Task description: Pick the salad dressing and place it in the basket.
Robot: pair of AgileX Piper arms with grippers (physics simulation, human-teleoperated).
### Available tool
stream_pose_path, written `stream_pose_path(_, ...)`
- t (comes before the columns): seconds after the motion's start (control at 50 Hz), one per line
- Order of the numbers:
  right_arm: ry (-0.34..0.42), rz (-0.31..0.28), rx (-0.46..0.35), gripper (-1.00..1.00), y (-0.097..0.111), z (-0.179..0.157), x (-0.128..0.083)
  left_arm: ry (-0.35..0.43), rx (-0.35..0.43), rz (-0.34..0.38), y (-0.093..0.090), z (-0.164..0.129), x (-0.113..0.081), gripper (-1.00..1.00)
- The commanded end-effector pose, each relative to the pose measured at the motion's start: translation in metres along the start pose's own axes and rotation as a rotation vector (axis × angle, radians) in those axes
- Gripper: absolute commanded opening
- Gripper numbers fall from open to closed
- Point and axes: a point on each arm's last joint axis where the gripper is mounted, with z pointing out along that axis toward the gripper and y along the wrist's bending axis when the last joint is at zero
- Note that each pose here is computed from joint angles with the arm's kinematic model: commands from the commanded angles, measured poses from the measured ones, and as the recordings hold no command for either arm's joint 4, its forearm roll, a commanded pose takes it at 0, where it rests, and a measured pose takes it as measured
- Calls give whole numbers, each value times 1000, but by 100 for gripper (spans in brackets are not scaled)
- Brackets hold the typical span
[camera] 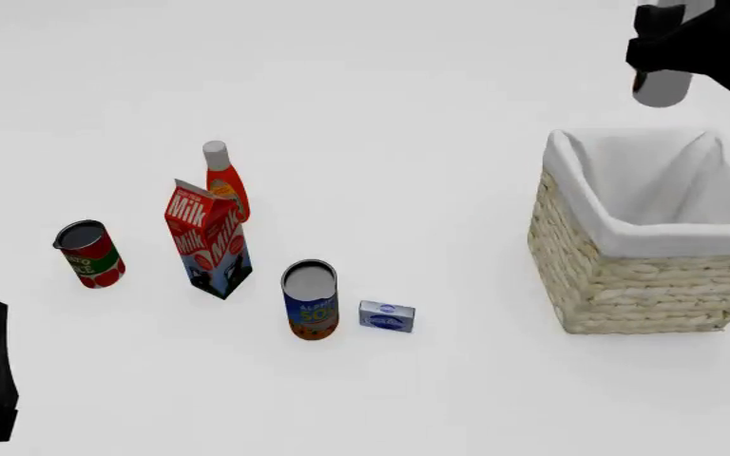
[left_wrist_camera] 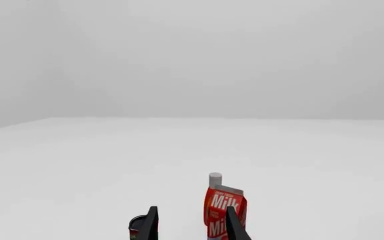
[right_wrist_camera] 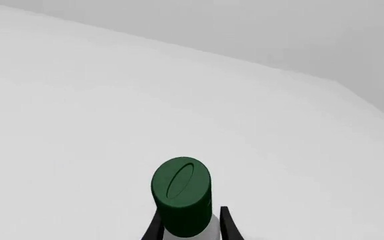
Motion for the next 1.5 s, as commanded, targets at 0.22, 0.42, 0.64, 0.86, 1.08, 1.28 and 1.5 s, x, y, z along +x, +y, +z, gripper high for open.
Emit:
stream_pose_path(0.22,73,27,80,-100,-26,22,27,-3,-8,2,0,0,0,100)
stream_pose_path(0.42,100,33,94,-100,-30,25,37,-2,2,-4,0,0,0,100)
stream_pose_path(0.64,109,65,113,-100,-36,26,44,7,10,-4,-1,0,1,100)
stream_pose_path(0.86,126,98,132,-100,-42,30,53,9,15,-3,-1,0,1,100)
stream_pose_path(1.08,152,117,146,-100,-45,32,68,13,18,-1,-1,0,1,100)
stream_pose_path(1.28,169,117,139,-100,-40,25,79,14,23,0,-1,0,1,100)
stream_pose_path(1.5,191,122,137,-100,-38,24,90,11,34,3,-2,0,1,100)
